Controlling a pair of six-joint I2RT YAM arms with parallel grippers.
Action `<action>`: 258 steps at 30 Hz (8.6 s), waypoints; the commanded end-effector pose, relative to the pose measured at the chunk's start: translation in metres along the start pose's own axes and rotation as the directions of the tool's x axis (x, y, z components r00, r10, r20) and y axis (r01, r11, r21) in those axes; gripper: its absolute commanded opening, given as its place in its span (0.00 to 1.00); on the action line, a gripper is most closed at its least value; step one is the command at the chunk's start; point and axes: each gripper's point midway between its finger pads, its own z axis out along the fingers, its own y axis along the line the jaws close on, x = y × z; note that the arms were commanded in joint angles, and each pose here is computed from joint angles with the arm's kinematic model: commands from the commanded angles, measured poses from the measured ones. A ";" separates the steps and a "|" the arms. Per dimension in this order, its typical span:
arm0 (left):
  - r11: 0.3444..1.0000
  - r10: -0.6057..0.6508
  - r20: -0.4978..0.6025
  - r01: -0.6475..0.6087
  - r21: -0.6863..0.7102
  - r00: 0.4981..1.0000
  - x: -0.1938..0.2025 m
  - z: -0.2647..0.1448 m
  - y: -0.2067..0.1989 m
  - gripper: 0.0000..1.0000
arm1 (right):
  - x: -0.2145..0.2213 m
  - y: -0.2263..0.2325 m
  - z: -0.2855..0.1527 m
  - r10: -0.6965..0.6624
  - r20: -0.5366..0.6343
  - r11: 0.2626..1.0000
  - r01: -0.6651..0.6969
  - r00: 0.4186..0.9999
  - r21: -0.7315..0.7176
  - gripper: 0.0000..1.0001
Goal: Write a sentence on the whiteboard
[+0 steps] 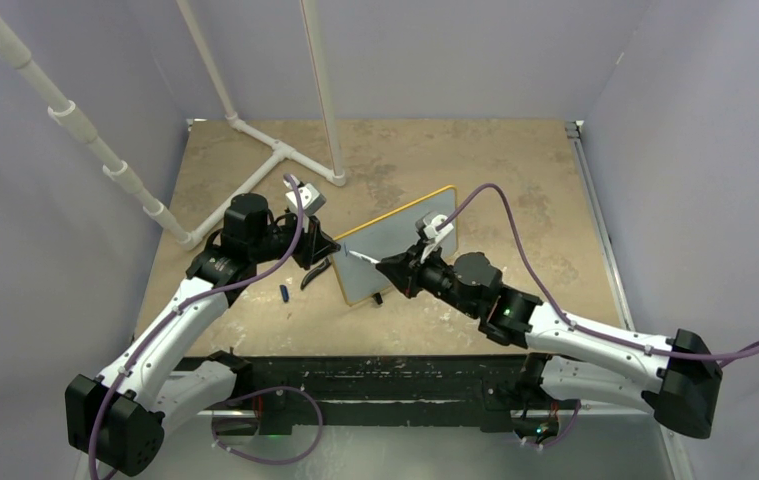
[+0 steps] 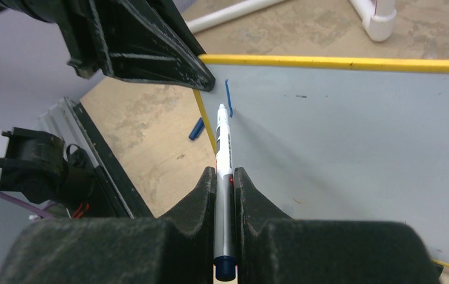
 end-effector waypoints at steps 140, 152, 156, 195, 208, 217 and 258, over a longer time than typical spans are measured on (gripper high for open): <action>0.999 0.047 0.037 -0.047 -0.002 0.998 -0.010 -0.003 -0.001 0.00 | 0.000 -0.031 -0.006 0.046 0.088 0.986 -0.060 0.995 0.156 0.00; 0.999 0.048 0.041 -0.048 0.000 0.998 -0.011 -0.004 -0.002 0.00 | 0.006 -0.036 -0.005 0.052 0.068 0.980 -0.064 0.996 0.186 0.00; 0.999 0.049 0.042 -0.049 -0.001 0.998 -0.011 -0.004 -0.002 0.00 | 0.007 -0.038 -0.005 0.050 0.063 0.978 -0.061 0.997 0.200 0.00; 0.999 0.050 0.042 -0.050 -0.001 0.998 -0.011 -0.005 -0.002 0.00 | -0.020 -0.039 -0.015 0.062 0.170 0.974 -0.097 0.984 0.204 0.00; 0.999 0.048 0.040 -0.048 -0.001 0.998 -0.010 -0.004 -0.002 0.00 | -0.014 -0.050 -0.012 0.072 0.164 0.957 -0.115 0.984 0.268 0.00; 0.999 0.048 0.041 -0.049 0.003 0.998 -0.010 -0.004 -0.003 0.00 | -0.024 -0.054 -0.019 0.080 0.203 0.949 -0.137 0.976 0.285 0.00; 0.999 0.049 0.043 -0.049 0.003 0.998 -0.011 -0.004 -0.003 0.00 | 0.009 -0.052 -0.011 0.083 0.104 0.959 -0.108 0.991 0.261 0.00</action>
